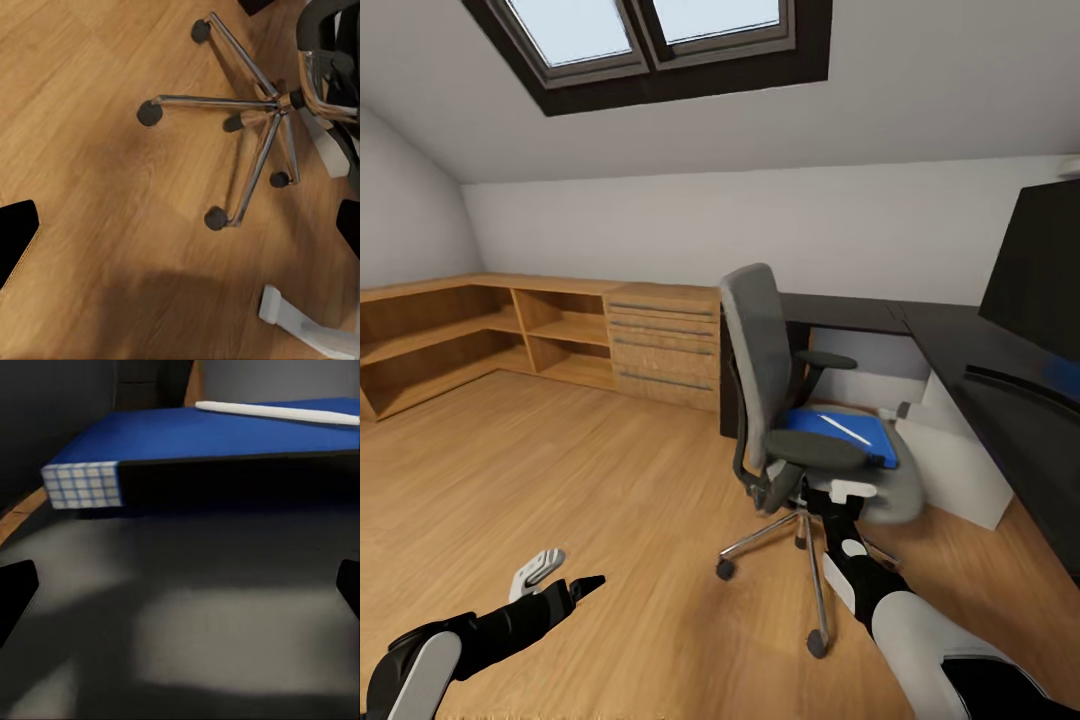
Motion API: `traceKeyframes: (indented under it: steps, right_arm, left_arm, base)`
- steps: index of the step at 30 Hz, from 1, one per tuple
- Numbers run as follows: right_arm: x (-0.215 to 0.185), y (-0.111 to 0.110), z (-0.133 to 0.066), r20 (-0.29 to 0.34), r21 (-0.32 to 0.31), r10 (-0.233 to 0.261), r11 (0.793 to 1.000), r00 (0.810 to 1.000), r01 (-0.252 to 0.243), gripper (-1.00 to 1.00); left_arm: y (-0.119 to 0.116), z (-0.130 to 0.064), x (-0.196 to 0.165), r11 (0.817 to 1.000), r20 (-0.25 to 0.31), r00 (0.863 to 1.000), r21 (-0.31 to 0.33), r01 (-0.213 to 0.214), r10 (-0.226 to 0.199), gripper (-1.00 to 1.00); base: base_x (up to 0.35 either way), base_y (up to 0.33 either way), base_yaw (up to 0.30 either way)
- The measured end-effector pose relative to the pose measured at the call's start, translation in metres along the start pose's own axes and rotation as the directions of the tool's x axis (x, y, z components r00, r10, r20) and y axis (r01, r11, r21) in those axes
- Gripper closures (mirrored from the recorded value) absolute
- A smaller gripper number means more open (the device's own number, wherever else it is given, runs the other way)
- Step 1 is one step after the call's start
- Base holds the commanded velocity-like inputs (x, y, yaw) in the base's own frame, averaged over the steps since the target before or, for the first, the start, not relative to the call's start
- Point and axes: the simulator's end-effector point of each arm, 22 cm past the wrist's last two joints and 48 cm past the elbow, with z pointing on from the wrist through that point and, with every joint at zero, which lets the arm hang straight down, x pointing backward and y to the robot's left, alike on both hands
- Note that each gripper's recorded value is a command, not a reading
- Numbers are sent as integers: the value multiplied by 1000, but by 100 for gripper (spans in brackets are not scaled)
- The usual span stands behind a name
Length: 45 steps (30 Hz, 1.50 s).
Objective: In the bedroom, organize the workspace by keeping the computer under the desk, ensuring the monitor is on the desk, placing the keyboard on the desk next to the monitor, placing the mouse on the desk next to the keyboard, moving the folder from the swivel chair onto the desk next to the mouse, stacking the notebook on top of the folder with the pen on top of the notebook, and positioning the swivel chair next to the desk.
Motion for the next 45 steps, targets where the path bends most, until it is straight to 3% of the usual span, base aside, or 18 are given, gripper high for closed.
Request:
traceKeyframes:
  steps: [13, 22, 45]
  right_arm:
    - [0, 0, 0, 1, 0, 0, 1000, 1000, 0, -100]
    - [0, -2, 0, 2, 1, -3, 1000, 1000, 3, -100]
    - [-12, -7, 0, 22, 8, -2, 1000, 1000, 2, -100]
  left_arm:
    - [0, 0, 1, 1000, -1, 1000, 1, 2, -2, -100]
    - [-1, 1, 1, 1000, -2, 1000, 1, 2, -2, -100]
    - [-6, -2, -2, 1000, 8, 1000, 11, -4, 4, -100]
  base:
    - [0, 0, 272]
    - [0, 0, 31]
    - [0, 0, -215]
